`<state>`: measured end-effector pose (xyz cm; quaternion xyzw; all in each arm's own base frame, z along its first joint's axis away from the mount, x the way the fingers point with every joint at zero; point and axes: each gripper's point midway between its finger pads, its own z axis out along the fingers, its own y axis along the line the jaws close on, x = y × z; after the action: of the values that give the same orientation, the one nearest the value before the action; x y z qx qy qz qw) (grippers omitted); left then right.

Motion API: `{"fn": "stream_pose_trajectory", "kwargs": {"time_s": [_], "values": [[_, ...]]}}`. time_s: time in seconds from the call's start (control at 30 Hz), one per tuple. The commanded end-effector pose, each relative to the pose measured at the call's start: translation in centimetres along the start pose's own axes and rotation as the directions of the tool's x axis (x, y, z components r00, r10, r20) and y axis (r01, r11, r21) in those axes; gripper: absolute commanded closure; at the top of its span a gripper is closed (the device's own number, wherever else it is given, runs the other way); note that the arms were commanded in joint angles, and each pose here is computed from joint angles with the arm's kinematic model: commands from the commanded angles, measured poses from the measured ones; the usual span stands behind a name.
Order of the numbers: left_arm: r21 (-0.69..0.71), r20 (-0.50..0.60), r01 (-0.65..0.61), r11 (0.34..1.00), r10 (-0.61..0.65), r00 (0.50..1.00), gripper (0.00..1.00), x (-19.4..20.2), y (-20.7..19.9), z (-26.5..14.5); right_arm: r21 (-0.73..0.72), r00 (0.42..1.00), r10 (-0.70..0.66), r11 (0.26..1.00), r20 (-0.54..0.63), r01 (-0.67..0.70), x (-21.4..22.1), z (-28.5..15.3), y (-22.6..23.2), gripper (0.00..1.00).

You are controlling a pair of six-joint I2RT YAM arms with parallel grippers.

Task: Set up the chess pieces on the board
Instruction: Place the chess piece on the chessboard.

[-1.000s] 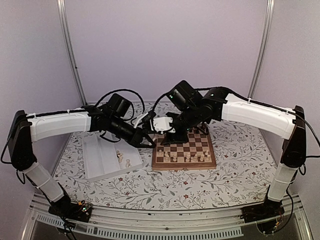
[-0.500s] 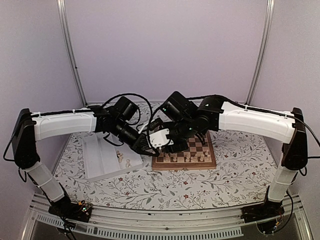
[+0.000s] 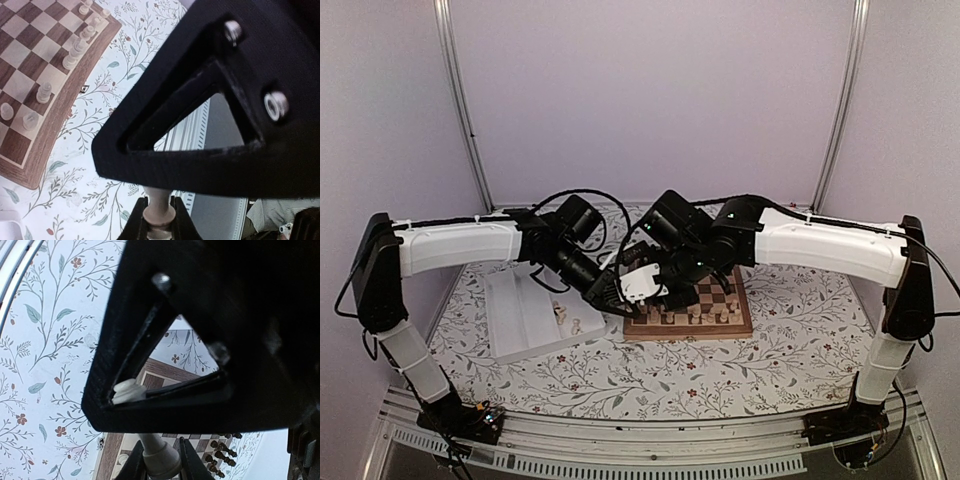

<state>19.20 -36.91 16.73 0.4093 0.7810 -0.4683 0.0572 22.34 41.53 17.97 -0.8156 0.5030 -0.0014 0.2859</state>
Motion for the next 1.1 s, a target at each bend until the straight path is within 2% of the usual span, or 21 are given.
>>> {"fn": "stream_pose_trajectory", "kwargs": {"time_s": [0.0,0.13,0.3,0.43,0.53,0.6,0.7,0.77,0.83,0.93,1.0,1.07], "values": [[0.069,-0.044,-0.004,0.998,0.007,0.999,0.95,0.4,-0.9,0.6,0.028,0.999,0.005,1.0,0.036,-0.006,-0.8,0.4,-0.3,0.72],[0.105,-0.053,-0.005,0.994,0.01,0.999,0.97,0.3,-1.2,0.9,0.028,0.999,-0.013,1.0,0.042,0.012,-0.9,0.5,-0.1,0.73],[0.09,-0.051,-0.015,0.996,0.019,0.999,0.95,0.0,-1.0,0.8,-0.001,1.0,-0.024,1.0,0.015,0.024,-0.2,1.4,0.7,0.91],[-0.046,-0.019,-0.042,0.998,0.042,0.999,0.8,-0.4,0.2,-0.1,-0.014,0.999,0.019,1.0,0.047,-0.018,0.0,1.3,0.9,0.94],[-0.206,0.09,-0.09,0.974,0.11,0.99,0.69,-1.7,0.6,-2.9,-0.084,0.975,0.148,0.987,0.165,-0.135,-0.3,-0.3,0.5,0.94],[-0.284,0.176,-0.094,0.954,0.148,0.973,0.68,-2.3,0.3,-5.0,-0.15,0.936,0.259,0.962,0.24,-0.228,-0.3,-1.6,0.1,0.94],[-0.379,0.346,-0.114,0.919,0.255,0.903,0.66,-4.3,-1.4,-8.4,-0.249,0.866,0.38,0.918,0.326,-0.309,-0.2,-3.3,-0.3,0.94],[-0.426,0.472,-0.144,0.893,0.355,0.807,0.64,-5.4,-3.2,-10.8,-0.318,0.811,0.452,0.883,0.371,-0.346,0.0,-4.1,-0.7,0.94],[-0.492,0.557,-0.175,0.853,0.463,0.69,0.62,-6.2,-4.8,-12.8,-0.404,0.736,0.532,0.835,0.418,-0.374,-0.1,-5.1,-1.3,0.94],[-0.565,0.605,-0.203,0.8,0.569,0.557,0.55,-6.9,-6.2,-14.1,-0.536,0.614,0.644,0.749,0.456,-0.389,0.1,-6.7,-1.9,0.94],[-0.576,0.6,-0.237,0.782,0.602,0.527,0.52,-7.4,-6.9,-13.5,-0.581,0.576,0.678,0.718,0.456,-0.385,0.1,-7.1,-1.9,0.93],[-0.568,0.572,-0.282,0.773,0.617,0.54,0.52,-8.2,-7.2,-12.1,-0.602,0.558,0.69,0.705,0.46,-0.375,-0.2,-7.5,-1.8,0.93]]}}
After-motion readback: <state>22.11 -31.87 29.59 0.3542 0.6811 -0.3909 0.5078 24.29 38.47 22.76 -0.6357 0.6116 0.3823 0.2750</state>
